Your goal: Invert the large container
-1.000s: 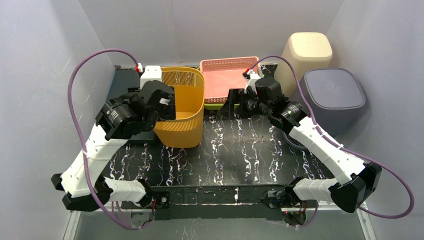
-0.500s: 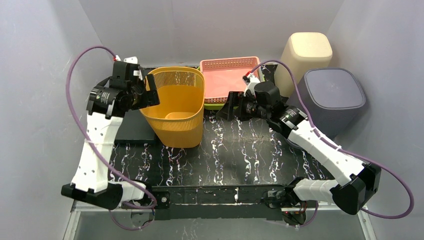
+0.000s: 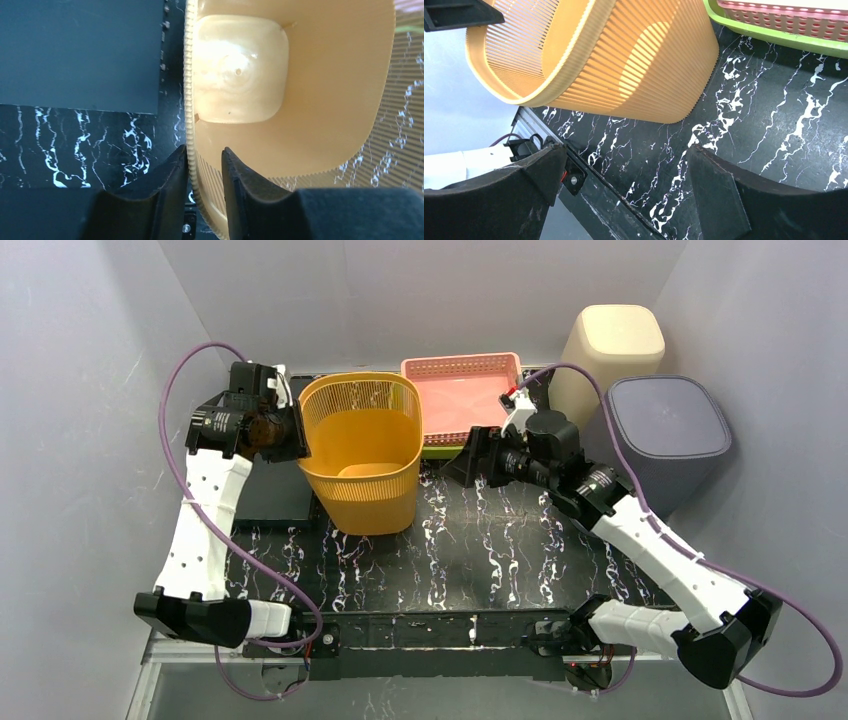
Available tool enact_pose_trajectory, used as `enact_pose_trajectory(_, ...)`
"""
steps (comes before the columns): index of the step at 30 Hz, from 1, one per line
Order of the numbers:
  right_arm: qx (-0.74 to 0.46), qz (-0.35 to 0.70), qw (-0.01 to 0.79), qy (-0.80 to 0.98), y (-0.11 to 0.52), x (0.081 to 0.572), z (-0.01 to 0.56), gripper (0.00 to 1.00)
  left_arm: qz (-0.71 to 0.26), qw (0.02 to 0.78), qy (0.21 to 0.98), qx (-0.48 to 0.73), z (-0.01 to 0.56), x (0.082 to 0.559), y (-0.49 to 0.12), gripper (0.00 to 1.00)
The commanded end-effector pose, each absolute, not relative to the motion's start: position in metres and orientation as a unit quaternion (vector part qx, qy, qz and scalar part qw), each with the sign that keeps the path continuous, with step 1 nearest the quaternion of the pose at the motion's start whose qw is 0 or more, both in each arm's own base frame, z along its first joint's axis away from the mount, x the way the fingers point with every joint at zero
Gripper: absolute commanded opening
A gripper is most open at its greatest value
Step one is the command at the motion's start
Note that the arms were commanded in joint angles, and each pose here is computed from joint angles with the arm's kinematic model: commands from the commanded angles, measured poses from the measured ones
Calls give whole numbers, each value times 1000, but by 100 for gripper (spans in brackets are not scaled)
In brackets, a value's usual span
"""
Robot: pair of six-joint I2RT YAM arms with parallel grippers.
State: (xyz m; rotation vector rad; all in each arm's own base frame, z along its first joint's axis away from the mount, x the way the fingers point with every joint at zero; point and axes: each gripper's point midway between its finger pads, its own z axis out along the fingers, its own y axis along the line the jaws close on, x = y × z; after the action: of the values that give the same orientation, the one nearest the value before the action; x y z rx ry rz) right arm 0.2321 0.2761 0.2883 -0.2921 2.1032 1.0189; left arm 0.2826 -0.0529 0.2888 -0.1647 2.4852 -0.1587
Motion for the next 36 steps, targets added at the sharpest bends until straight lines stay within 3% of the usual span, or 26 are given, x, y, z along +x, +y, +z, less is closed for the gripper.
enact_pose_trajectory(1, -111, 401, 412, 810, 267, 228, 301, 99, -134, 310, 941, -30, 291, 262, -78, 26)
enact_pose_trajectory(6, -96, 384, 427, 813, 257, 231, 302, 99, -160, 293, 942, -19, 278, 245, -86, 16)
enact_pose_trajectory(10, -77, 386, 435, 810, 255, 233, 307, 99, -192, 278, 941, -10, 272, 229, -96, 0)
enact_pose_trajectory(22, -72, 418, 463, 778, 249, 223, 341, 99, -340, 273, 899, -50, 271, 211, -139, 0)
enact_pose_trajectory(36, -71, 450, 493, 741, 237, 205, 380, 99, -416, 253, 866, -108, 237, 215, -165, 0)
